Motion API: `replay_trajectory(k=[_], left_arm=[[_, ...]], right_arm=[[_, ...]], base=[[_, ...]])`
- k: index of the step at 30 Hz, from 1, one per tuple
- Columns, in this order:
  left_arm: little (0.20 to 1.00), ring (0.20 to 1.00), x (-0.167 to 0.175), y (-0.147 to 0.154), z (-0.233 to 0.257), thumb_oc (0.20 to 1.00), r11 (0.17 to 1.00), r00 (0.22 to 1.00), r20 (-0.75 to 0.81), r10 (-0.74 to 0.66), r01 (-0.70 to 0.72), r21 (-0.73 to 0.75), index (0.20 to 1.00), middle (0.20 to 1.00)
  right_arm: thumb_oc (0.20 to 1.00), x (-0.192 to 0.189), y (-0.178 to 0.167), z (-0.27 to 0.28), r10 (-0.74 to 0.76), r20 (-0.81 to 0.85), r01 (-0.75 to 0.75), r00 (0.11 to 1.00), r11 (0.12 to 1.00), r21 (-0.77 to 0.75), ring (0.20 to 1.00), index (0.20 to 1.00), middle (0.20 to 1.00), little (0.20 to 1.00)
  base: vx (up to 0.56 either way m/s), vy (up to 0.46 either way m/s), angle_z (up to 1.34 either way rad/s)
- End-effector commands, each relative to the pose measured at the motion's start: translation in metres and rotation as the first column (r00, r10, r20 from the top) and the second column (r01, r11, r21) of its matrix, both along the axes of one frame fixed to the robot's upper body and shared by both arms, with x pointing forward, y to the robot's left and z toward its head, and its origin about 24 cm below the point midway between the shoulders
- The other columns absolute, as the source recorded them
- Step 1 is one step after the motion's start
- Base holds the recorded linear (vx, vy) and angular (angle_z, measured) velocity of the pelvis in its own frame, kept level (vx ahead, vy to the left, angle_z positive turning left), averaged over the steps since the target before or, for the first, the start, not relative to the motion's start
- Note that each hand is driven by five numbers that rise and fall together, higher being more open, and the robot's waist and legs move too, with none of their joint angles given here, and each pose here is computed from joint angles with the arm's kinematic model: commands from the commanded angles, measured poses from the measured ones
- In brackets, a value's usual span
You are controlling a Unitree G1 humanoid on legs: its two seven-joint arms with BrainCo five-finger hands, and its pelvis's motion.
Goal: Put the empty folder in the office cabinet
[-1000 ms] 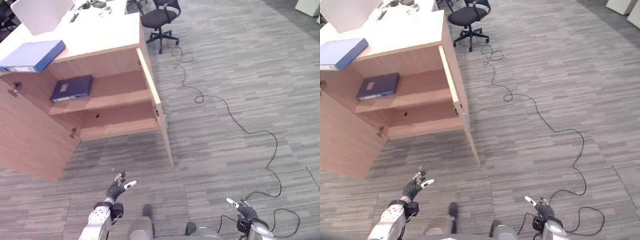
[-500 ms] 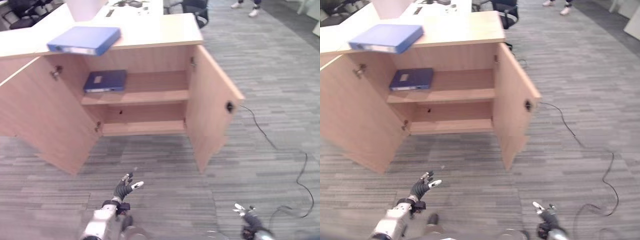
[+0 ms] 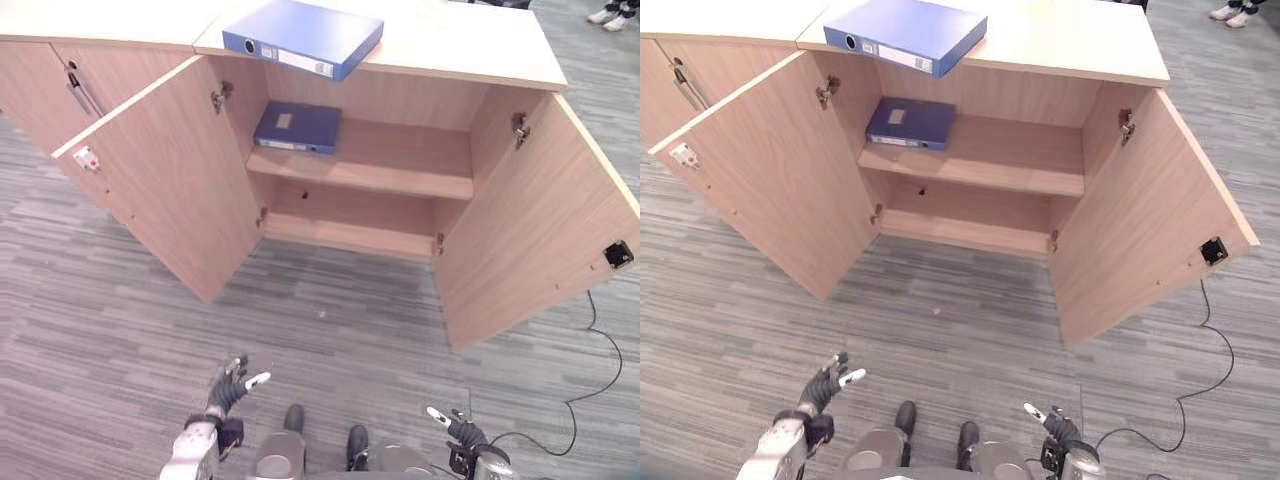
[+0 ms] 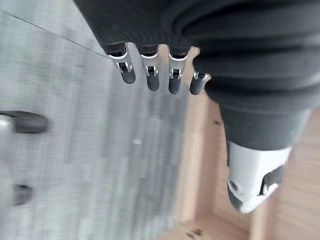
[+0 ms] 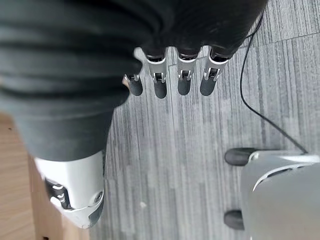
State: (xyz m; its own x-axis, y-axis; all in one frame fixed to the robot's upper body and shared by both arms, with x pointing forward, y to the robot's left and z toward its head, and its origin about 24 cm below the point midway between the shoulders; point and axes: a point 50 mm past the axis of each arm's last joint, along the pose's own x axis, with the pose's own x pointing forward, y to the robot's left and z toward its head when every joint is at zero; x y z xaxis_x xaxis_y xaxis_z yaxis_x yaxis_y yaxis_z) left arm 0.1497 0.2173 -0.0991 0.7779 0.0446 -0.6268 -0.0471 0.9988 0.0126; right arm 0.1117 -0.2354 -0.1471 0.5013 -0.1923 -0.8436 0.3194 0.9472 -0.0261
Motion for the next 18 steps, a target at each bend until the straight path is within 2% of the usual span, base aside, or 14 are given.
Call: replay_trajectory(k=[1,6,10,18], left_arm=[[1.0,1.0,0.051,0.002,0.04,1.0,0.998,0.971,0.229,-0.065,0.059,0.03,1.0,1.0],[1.0,1.0,0.055,-0.008,0.04,1.0,0.997,0.969,0.236,-0.079,0.077,0.018,1.0,1.0],[1.0,1.0,0.052,-0.008,0.038,1.0,0.996,0.971,0.222,-0.085,0.08,0.033,1.0,1.0],[1.0,1.0,0.049,-0.006,0.033,1.0,0.998,0.976,0.206,-0.066,0.059,0.038,1.0,1.0]], right_arm=[[1.0,0.013,-0.023,0.011,-0.039,0.064,0.041,0.997,0.998,-0.04,1.0,1.0,1.0,1.0],[1.0,0.015,-0.043,0.018,-0.029,0.066,0.036,0.997,0.994,-0.099,1.0,1.0,1.0,1.0],[1.0,0.012,-0.045,0.018,-0.023,0.054,0.029,0.998,0.993,-0.11,1.0,1.0,1.0,1.0],[1.0,0.006,-0.048,0.016,-0.008,0.013,0.01,1.0,0.992,-0.128,1.0,1.0,1.0,1.0]], base=[[0.19,-0.004,0.01],[0.13,0.095,0.27],[0.22,0.154,0.17],[0.22,0.276,-0.25]])
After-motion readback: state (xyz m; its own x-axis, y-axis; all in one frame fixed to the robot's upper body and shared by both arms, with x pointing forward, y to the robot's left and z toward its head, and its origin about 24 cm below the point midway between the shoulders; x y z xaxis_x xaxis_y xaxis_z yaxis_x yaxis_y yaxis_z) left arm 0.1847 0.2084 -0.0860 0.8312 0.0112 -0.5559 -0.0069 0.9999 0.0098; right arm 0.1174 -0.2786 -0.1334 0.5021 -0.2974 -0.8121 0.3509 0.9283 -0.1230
